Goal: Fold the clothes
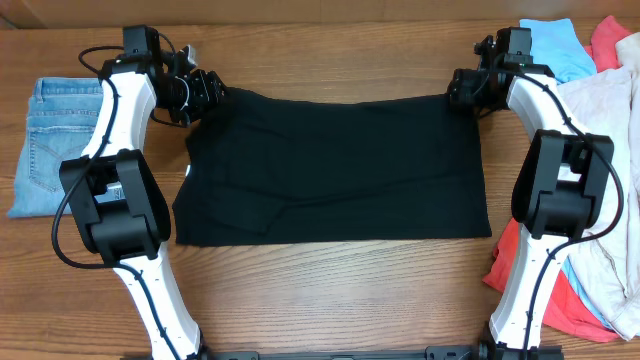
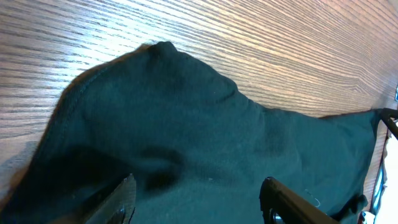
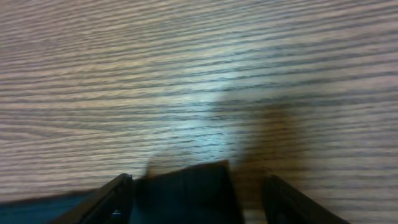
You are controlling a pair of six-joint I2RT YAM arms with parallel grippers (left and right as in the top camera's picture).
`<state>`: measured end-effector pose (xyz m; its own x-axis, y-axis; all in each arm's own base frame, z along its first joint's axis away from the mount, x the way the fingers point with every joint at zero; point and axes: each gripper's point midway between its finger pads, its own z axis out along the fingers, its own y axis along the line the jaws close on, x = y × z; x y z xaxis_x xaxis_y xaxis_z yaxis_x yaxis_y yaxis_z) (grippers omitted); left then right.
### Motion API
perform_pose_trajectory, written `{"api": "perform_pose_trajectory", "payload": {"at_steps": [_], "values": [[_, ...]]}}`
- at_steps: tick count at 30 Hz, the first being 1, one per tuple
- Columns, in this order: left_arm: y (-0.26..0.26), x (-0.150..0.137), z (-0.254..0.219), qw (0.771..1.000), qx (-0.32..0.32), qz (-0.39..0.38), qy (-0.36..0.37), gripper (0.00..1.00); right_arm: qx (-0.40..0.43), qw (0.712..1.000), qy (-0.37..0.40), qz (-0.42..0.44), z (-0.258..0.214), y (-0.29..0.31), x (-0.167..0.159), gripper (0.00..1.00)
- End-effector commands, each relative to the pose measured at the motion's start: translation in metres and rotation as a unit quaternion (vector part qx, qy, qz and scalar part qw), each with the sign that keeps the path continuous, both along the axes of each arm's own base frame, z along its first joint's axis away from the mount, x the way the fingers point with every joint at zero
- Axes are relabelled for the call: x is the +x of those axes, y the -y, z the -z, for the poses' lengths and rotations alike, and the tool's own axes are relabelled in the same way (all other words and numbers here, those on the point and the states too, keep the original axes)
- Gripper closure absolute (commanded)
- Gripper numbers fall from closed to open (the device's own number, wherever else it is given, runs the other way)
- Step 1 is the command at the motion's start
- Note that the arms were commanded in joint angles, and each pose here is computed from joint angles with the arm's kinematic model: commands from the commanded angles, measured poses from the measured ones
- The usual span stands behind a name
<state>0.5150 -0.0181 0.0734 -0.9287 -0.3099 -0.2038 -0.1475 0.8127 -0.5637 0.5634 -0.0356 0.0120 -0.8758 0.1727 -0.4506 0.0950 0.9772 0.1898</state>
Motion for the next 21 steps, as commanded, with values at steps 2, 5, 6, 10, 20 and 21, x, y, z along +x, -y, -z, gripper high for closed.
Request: {"api": "perform_pose_trajectory", "payload": {"at_steps": [2,5,6,10,20,21], "values": [[0.0006,0.0041,-0.0021,1.000,0.004,0.008,0.009,0.33,-0.015,1.000,-0.003,0.011,0.0038,0.0077,0.0023,0.38],[0.0005,0.0041,-0.0021,1.000,0.004,0.008,0.009,0.33,-0.015,1.000,-0.003,0.010,0.0038,0.0069,0.0025,0.53],[0.0005,0.0041,-0.0021,1.000,0.004,0.008,0.009,0.33,-0.014,1.000,-0.003,0.010,0.0039,0.0064,0.0022,0.60],[0.0005,0.0041,-0.0021,1.000,0.004,0.008,0.009,0.33,-0.014,1.000,-0.007,0.010,0.0046,0.0063,0.0008,0.84],[-0.0064,0.0057,0.0009,1.000,0.024,0.000,0.008,0.32,-0.003,0.999,-0.025,0.024,0.0083,0.0074,-0.0070,0.96],[-0.0064,0.0055,0.0010,1.000,0.024,0.000,0.008,0.32,-0.002,0.999,-0.025,0.023,0.0081,0.0066,-0.0068,0.96]]}}
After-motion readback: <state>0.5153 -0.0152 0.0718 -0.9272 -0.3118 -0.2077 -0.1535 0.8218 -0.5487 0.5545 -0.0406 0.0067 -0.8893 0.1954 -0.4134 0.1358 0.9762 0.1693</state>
